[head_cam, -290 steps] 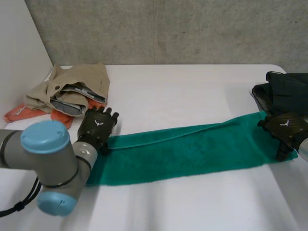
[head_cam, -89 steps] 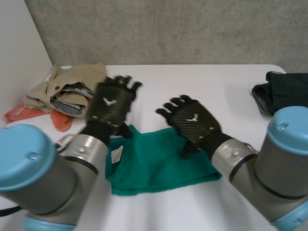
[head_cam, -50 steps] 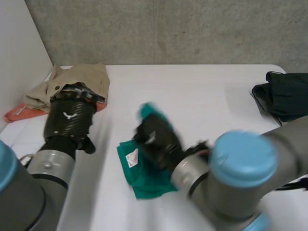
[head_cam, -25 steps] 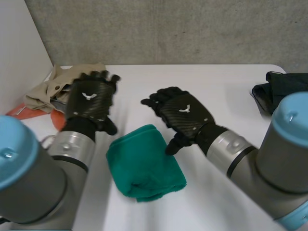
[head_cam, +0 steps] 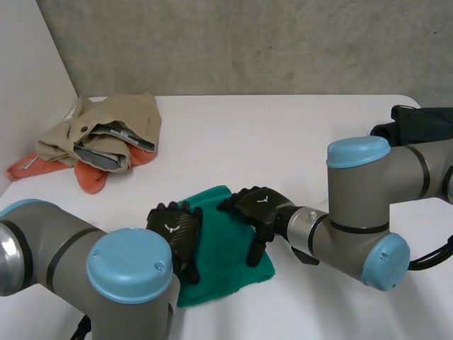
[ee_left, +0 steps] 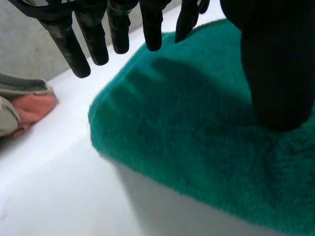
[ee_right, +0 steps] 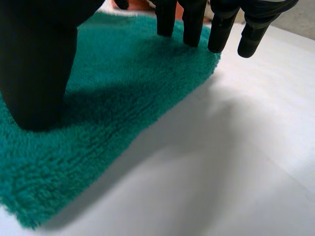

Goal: Fold the laundry.

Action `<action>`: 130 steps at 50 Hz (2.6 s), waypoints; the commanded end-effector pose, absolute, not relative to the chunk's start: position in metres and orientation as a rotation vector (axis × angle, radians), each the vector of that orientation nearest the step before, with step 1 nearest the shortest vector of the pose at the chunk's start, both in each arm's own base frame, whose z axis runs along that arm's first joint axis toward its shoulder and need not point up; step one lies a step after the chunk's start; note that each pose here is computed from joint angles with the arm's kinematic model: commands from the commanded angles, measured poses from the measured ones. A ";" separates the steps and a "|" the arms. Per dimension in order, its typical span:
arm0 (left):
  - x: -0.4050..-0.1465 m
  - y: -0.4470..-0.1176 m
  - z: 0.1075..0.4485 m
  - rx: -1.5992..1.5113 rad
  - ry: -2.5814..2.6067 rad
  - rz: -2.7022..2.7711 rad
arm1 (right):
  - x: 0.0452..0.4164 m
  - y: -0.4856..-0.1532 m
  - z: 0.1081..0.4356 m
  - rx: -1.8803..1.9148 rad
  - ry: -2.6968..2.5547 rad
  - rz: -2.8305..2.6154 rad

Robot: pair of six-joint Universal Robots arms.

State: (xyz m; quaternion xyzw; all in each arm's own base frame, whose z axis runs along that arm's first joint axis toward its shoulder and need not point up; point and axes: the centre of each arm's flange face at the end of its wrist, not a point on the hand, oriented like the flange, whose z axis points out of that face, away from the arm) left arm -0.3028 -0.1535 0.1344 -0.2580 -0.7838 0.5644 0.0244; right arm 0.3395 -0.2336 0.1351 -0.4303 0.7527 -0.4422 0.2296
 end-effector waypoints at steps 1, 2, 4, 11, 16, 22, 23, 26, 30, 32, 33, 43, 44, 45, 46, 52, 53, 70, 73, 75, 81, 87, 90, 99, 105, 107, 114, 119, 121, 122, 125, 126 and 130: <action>-0.301 -0.151 0.129 -0.849 -2.462 1.701 | 0.335 -0.240 0.130 -1.403 2.103 -1.371; -0.301 -0.151 0.130 -0.848 -2.461 1.703 | 0.335 -0.241 0.131 -1.416 2.103 -1.385; -0.302 -0.153 0.136 -0.841 -2.453 1.708 | 0.336 -0.239 0.132 -1.443 2.090 -1.409; -0.310 -0.166 0.184 -0.723 -2.306 1.843 | 0.340 -0.229 0.159 -1.426 1.968 -1.588; -0.311 -0.181 0.217 -0.666 -2.182 1.903 | 0.331 -0.211 0.183 -1.381 1.830 -1.762; -0.306 -0.208 0.239 -0.689 -2.042 1.889 | 0.313 -0.177 0.157 -1.411 1.803 -1.699; -0.306 -0.210 0.240 -0.700 -2.026 1.879 | 0.309 -0.165 0.146 -1.428 1.789 -1.657; -0.306 -0.219 0.242 -0.740 -1.972 1.839 | 0.305 -0.151 0.133 -1.451 1.755 -1.620; -0.306 -0.223 0.244 -0.758 -1.937 1.812 | 0.305 -0.142 0.122 -1.454 1.683 -1.636; -0.306 -0.225 0.243 -0.754 -1.942 1.810 | 0.307 -0.143 0.122 -1.456 1.649 -1.673; -0.307 -0.226 0.242 -0.758 -1.943 1.805 | 0.308 -0.145 0.121 -1.452 1.642 -1.686; -0.307 -0.227 0.237 -0.749 -1.955 1.793 | 0.321 -0.166 0.105 -1.449 1.610 -1.735; -0.307 -0.227 0.237 -0.741 -1.956 1.791 | 0.321 -0.167 0.105 -1.449 1.608 -1.735; -0.307 -0.227 0.237 -0.736 -1.956 1.788 | 0.322 -0.168 0.106 -1.448 1.602 -1.740; -0.307 -0.227 0.237 -0.733 -1.956 1.786 | 0.324 -0.170 0.105 -1.448 1.600 -1.743; -0.306 -0.227 0.235 -0.723 -1.962 1.778 | 0.327 -0.174 0.097 -1.454 1.607 -1.727; -0.306 -0.227 0.234 -0.723 -1.965 1.775 | 0.328 -0.174 0.097 -1.453 1.605 -1.727; -0.308 -0.224 0.233 -0.733 -1.962 1.764 | 0.320 -0.162 0.092 -1.472 1.653 -1.654; -0.308 -0.223 0.234 -0.733 -1.960 1.763 | 0.322 -0.165 0.095 -1.469 1.642 -1.670; -0.308 -0.223 0.233 -0.733 -1.961 1.762 | 0.323 -0.167 0.096 -1.467 1.635 -1.678; -0.308 -0.222 0.232 -0.736 -1.966 1.755 | 0.329 -0.175 0.099 -1.476 1.605 -1.716; -0.307 -0.223 0.231 -0.732 -1.973 1.756 | 0.333 -0.180 0.106 -1.480 1.585 -1.758; -0.306 -0.223 0.232 -0.730 -1.973 1.758 | 0.333 -0.181 0.109 -1.472 1.584 -1.766; -0.307 -0.223 0.232 -0.733 -1.968 1.757 | 0.327 -0.174 0.108 -1.477 1.634 -1.705; -0.307 -0.221 0.229 -0.737 -1.977 1.746 | 0.322 -0.167 0.103 -1.490 1.662 -1.647; -0.307 -0.221 0.228 -0.739 -1.976 1.745 | 0.321 -0.166 0.102 -1.491 1.664 -1.643; -0.307 -0.221 0.228 -0.739 -1.978 1.743 | 0.324 -0.170 0.105 -1.497 1.641 -1.675; -0.307 -0.221 0.228 -0.739 -1.978 1.743 | 0.328 -0.176 0.108 -1.492 1.627 -1.699; -0.306 -0.221 0.227 -0.737 -1.982 1.744 | 0.330 -0.177 0.109 -1.491 1.619 -1.707; -0.306 -0.221 0.227 -0.738 -1.980 1.743 | 0.331 -0.180 0.109 -1.487 1.616 -1.714; -0.306 -0.221 0.227 -0.737 -1.982 1.744 | 0.334 -0.183 0.110 -1.488 1.608 -1.723; -0.306 -0.221 0.227 -0.737 -1.982 1.744 | 0.336 -0.184 0.111 -1.487 1.599 -1.730; -0.306 -0.221 0.227 -0.738 -1.982 1.741 | 0.340 -0.191 0.109 -1.483 1.593 -1.738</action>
